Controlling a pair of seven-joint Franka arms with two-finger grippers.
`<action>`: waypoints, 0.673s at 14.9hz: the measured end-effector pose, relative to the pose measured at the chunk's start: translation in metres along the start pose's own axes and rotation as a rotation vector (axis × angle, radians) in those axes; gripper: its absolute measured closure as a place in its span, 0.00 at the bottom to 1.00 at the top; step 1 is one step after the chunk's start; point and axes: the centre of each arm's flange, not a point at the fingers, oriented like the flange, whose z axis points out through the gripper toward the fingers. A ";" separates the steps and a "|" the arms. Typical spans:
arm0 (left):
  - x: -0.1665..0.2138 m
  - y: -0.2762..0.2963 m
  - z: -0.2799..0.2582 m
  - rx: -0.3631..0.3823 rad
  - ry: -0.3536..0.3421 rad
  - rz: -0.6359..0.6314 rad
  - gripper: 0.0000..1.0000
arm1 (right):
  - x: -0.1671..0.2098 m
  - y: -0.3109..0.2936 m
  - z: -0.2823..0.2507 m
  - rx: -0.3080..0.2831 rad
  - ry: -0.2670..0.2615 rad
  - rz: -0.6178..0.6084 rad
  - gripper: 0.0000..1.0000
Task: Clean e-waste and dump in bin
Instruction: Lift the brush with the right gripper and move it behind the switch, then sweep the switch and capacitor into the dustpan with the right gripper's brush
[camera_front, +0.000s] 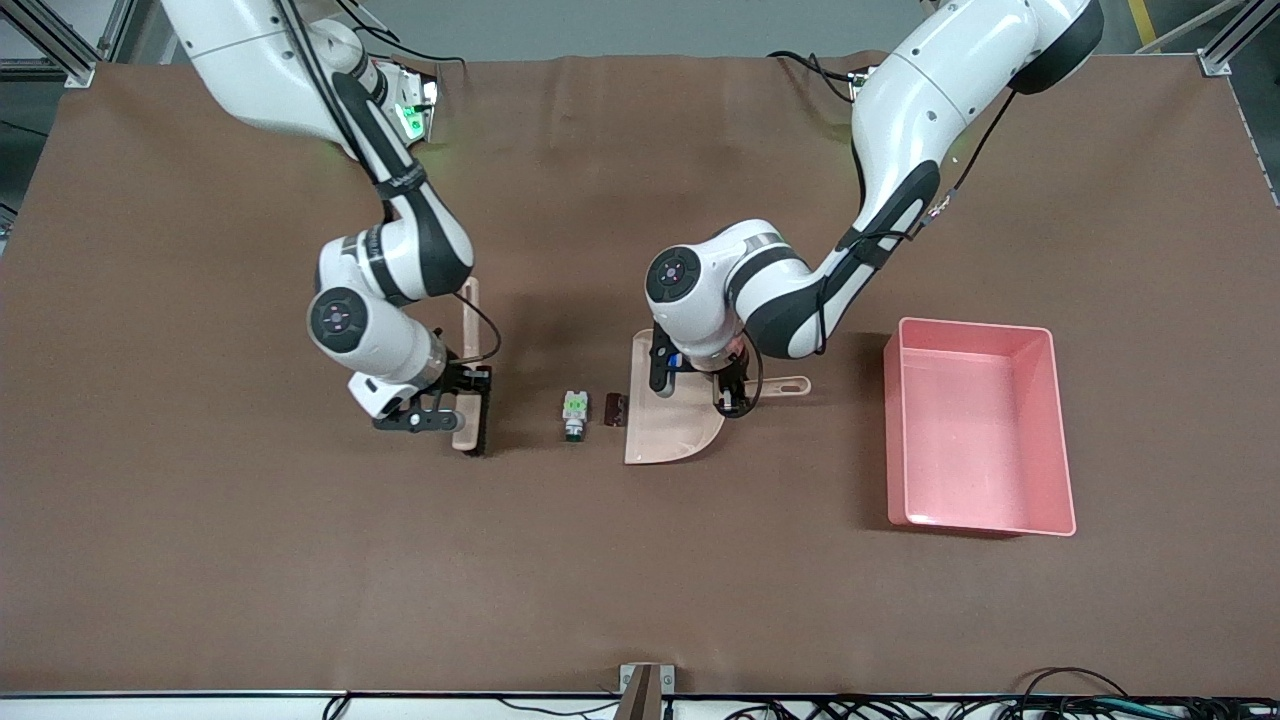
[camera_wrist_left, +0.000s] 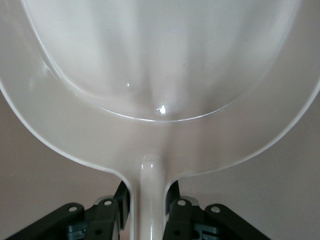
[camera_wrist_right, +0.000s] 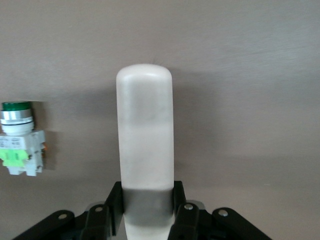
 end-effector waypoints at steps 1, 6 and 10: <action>0.000 0.000 0.000 0.000 0.000 0.000 0.67 | -0.002 -0.006 0.007 0.000 0.003 -0.006 0.57; 0.000 0.000 0.000 0.000 0.000 0.000 0.67 | -0.013 -0.039 0.023 0.043 -0.006 -0.001 0.57; 0.000 0.000 0.000 0.000 0.000 0.000 0.67 | -0.018 -0.070 0.031 0.057 -0.003 0.017 0.57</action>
